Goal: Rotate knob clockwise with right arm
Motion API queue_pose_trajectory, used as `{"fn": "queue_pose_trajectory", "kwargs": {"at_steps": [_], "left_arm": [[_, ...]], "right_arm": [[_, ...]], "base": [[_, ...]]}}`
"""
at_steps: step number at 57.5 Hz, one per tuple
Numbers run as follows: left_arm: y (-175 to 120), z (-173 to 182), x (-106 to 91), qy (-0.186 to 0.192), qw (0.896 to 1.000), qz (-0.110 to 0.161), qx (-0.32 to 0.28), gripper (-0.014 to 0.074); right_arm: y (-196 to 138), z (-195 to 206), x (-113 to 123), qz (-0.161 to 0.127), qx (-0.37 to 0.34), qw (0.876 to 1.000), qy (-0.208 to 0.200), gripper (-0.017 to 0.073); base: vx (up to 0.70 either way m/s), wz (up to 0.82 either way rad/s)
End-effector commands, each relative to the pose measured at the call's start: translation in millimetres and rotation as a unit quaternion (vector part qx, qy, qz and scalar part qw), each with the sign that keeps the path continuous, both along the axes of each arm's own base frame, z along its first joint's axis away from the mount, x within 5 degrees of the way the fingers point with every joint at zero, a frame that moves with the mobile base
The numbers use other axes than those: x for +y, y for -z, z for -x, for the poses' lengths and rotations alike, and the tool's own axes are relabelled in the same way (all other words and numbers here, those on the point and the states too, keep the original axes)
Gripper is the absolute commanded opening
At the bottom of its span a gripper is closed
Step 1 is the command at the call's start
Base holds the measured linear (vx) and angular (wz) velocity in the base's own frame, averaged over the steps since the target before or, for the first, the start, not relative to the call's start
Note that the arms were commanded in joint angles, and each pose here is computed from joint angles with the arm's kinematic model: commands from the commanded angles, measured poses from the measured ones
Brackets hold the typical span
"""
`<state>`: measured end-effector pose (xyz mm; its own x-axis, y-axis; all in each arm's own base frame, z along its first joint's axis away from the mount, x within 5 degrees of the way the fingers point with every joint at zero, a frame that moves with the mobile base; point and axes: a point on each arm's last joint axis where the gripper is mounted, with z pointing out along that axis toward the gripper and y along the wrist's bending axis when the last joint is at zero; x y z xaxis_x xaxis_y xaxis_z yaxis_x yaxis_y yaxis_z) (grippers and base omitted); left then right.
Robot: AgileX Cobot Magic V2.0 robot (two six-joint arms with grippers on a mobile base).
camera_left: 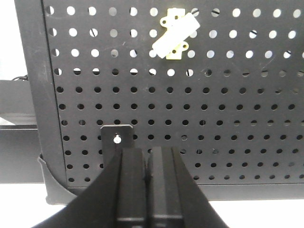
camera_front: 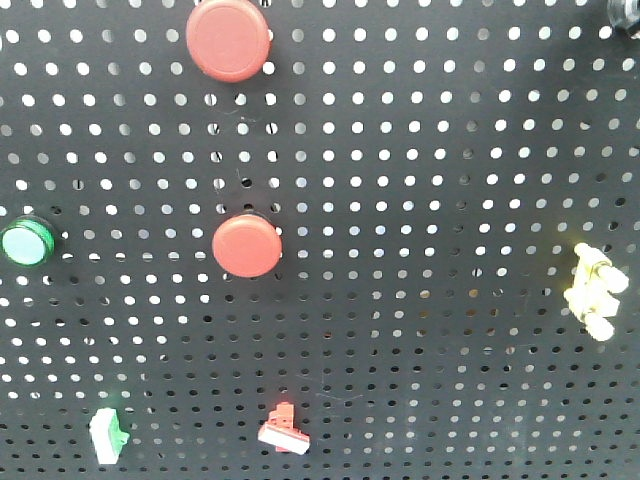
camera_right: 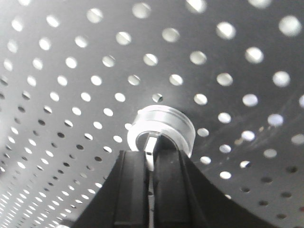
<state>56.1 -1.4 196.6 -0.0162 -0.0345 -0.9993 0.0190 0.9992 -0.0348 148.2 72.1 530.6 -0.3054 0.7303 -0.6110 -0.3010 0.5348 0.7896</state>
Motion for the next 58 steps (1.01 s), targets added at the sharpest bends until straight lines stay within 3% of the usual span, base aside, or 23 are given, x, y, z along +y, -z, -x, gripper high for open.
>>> {"fn": "queue_pose_trajectory", "kwargs": {"at_steps": [1, 13, 25, 38, 50, 58], "left_arm": [[-4, 0, 0.6, -0.003, 0.999, 0.003, -0.042, -0.0006], [-4, 0, 0.6, -0.003, 0.999, 0.003, -0.042, -0.0006], [-4, 0, 0.6, -0.003, 0.999, 0.003, -0.042, -0.0006], [-4, 0, 0.6, -0.003, 0.999, 0.003, -0.042, -0.0006], [-4, 0, 0.6, -0.003, 0.999, 0.003, -0.042, -0.0006], [-4, 0, 0.6, -0.003, 0.999, 0.003, -0.042, -0.0006]], "right_arm": [[-17, -5, 6, -0.057, -0.066, 0.996, -0.017, -0.0008], [-14, 0, 2, -0.037, -0.049, 0.998, -0.011, -0.0009], [-20, 31, -18, 0.04, -0.087, 0.995, 0.022, -0.0009], [-21, 85, -55, 0.093, -0.122, 0.985, 0.077, -0.0009], [17, 126, -85, 0.2, -0.16, 0.957, 0.137, -0.0009], [65, 136, -93, 0.302, -0.177, 0.923, 0.159, -0.0009]], "base": [[0.0, 0.0], [0.0, 0.0], [0.0, 0.0], [0.0, 0.0], [0.0, 0.0], [0.0, 0.0]]}}
